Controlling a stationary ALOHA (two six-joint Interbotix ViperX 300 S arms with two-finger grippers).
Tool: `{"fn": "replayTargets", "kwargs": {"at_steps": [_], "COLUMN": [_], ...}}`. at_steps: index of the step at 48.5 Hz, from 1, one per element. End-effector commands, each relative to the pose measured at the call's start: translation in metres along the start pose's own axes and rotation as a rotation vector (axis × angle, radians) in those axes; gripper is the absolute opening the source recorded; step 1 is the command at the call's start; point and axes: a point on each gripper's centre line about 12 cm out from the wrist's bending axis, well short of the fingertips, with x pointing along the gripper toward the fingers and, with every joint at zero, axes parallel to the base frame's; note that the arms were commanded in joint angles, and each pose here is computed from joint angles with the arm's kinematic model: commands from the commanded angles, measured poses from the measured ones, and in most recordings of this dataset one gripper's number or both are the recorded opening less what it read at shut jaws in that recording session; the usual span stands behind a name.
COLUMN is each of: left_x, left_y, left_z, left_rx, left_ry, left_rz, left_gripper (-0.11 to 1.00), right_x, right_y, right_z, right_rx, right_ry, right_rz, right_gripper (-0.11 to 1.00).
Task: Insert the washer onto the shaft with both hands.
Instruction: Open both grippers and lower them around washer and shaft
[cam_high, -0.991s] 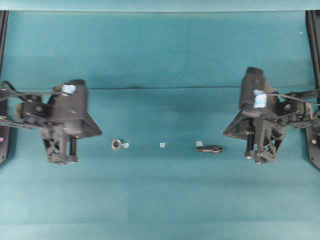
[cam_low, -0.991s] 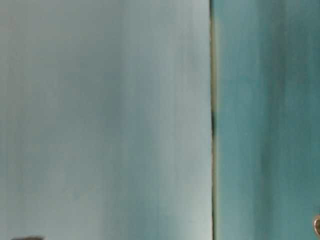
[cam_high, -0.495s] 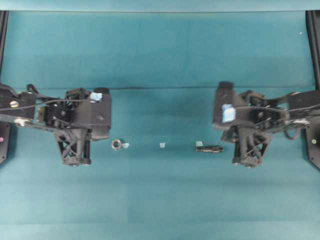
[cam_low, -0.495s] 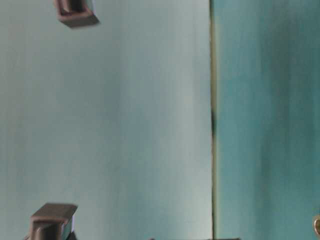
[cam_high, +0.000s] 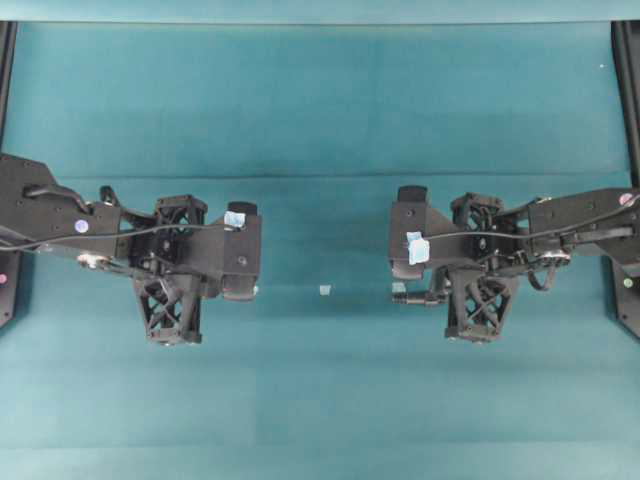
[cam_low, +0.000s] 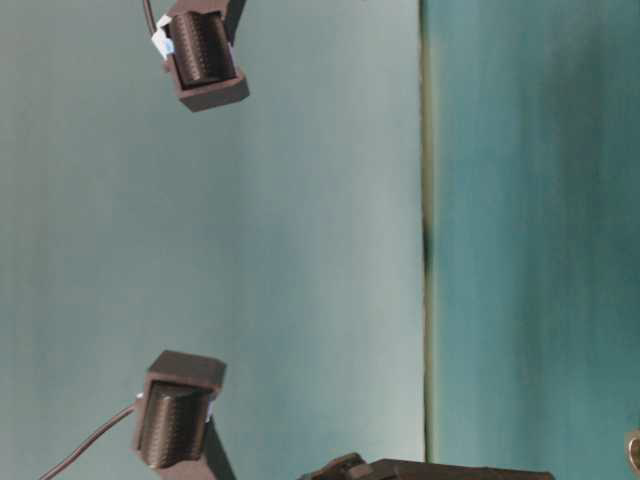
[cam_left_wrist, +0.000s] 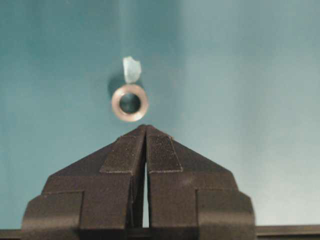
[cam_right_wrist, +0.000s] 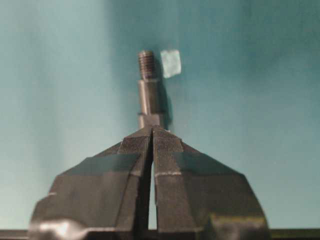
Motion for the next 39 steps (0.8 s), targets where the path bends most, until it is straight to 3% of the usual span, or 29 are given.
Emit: {"fn": "replayTargets", "kwargs": {"at_steps": [1, 18, 27, 32, 39], "left_x": [-0.003, -0.001, -0.001, -0.001, 0.0], "left_y": [0.0, -0.001, -0.001, -0.001, -0.001], "left_z": [0.006, 0.006, 0.005, 0.005, 0.008], "left_rx": [0.005, 0.003, 0.004, 0.003, 0.001], "left_ry": [-0.018, -0.032, -0.029, -0.032, -0.054], "left_rz": [0.001, -0.001, -0.002, -0.001, -0.002], "left_gripper": [0.02, 0.02, 0.02, 0.07, 0.43], "right_x": [-0.004, -0.001, 0.0, 0.001, 0.006], "right_y": [0.002, 0.003, 0.003, 0.003, 0.001], "right_z": [0.005, 0.007, 0.007, 0.007, 0.004], "right_rx": [-0.016, -0.01, -0.01, -0.011, -0.023], "right_ry": [-0.021, -0.036, -0.033, -0.03, -0.01], "right_rz": [0.003, 0.005, 0.004, 0.004, -0.008], "right_gripper": [-0.09, -0.07, 0.01, 0.16, 0.55]}}
